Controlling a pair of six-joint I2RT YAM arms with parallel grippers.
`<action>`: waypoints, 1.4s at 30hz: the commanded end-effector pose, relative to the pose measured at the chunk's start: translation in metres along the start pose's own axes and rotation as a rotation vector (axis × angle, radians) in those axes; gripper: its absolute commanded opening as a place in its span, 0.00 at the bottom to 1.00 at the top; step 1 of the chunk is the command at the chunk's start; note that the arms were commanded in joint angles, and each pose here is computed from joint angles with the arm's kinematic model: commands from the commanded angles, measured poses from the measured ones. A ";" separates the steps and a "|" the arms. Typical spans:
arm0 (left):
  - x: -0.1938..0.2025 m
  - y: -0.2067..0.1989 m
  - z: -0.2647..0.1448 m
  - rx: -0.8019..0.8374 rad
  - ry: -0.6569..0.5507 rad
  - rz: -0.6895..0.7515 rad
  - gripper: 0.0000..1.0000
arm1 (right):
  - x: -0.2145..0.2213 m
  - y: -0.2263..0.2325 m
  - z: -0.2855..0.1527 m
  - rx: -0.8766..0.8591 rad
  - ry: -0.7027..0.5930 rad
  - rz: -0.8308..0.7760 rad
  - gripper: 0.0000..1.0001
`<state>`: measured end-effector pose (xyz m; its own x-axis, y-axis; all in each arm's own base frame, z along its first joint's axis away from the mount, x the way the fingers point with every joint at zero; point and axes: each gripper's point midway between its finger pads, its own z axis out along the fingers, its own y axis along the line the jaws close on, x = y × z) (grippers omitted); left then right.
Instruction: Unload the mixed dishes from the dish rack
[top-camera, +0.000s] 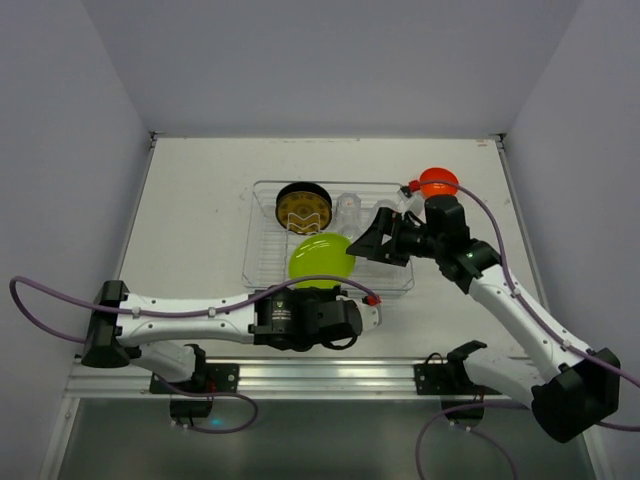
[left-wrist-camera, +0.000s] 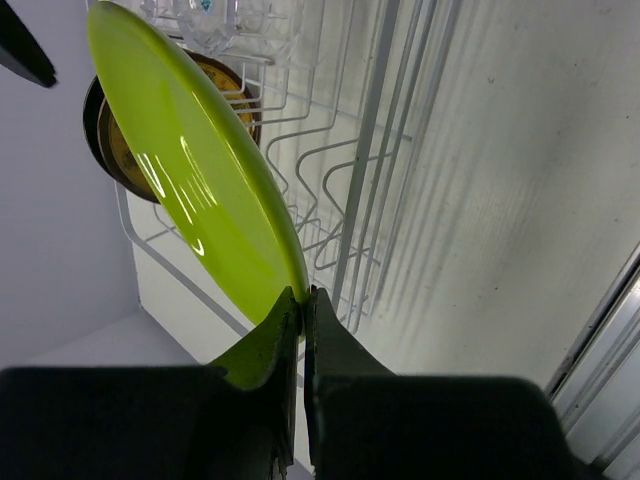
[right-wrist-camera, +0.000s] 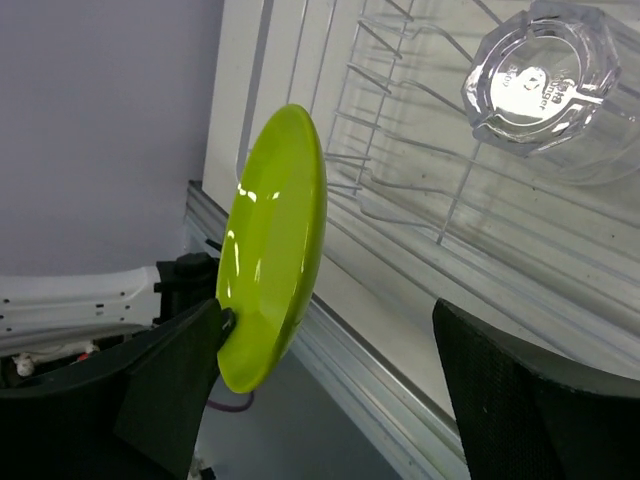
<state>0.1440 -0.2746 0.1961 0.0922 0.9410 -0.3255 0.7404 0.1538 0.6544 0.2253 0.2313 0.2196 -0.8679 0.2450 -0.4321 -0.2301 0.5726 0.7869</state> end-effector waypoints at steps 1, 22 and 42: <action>0.003 0.008 -0.004 -0.051 0.010 0.108 0.00 | -0.004 0.013 0.005 0.008 0.001 -0.087 0.84; -0.001 0.005 0.001 -0.092 -0.034 0.136 0.00 | 0.012 0.009 0.035 -0.032 0.078 -0.033 0.45; -0.024 0.027 -0.025 -0.120 -0.285 -0.112 1.00 | 0.003 0.002 0.029 0.009 -0.003 -0.018 0.00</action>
<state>0.1392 -0.2819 0.2108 0.2158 0.8733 -0.4367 0.7005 0.1731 0.6923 0.2272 0.2592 0.1969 -0.8916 0.2006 -0.4059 -0.2233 0.5851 0.7796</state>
